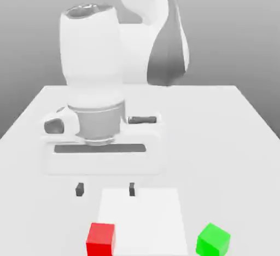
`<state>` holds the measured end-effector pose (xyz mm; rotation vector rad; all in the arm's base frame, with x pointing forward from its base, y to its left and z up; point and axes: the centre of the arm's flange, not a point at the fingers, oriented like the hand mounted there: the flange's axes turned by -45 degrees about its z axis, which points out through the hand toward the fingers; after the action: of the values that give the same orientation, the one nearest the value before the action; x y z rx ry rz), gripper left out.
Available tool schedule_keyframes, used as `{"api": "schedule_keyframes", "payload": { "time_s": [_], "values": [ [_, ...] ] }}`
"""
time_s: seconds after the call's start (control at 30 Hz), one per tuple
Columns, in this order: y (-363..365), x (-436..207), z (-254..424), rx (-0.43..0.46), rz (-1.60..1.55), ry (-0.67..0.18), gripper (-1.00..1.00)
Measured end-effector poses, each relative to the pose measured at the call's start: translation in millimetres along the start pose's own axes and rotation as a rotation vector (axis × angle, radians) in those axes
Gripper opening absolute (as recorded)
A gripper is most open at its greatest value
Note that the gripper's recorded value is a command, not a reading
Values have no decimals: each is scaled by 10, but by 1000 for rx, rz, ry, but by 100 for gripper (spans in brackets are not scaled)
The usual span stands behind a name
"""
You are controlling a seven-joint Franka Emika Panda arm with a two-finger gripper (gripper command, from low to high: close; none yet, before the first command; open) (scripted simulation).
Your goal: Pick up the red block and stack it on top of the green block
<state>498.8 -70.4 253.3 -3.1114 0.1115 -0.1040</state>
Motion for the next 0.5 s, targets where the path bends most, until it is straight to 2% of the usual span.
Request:
{"api": "schedule_keyframes", "payload": {
  "time_s": [0.07, 0.2, 0.23, 0.5],
  "values": [
    [74, -85, 324, -20, 4, -45, 0],
    [118, -143, 882, -29, 4, -64, 0],
    [122, -158, 1001, -29, 5, -65, -100],
    [120, -151, 933, -30, 4, -65, -100]
  ]
}}
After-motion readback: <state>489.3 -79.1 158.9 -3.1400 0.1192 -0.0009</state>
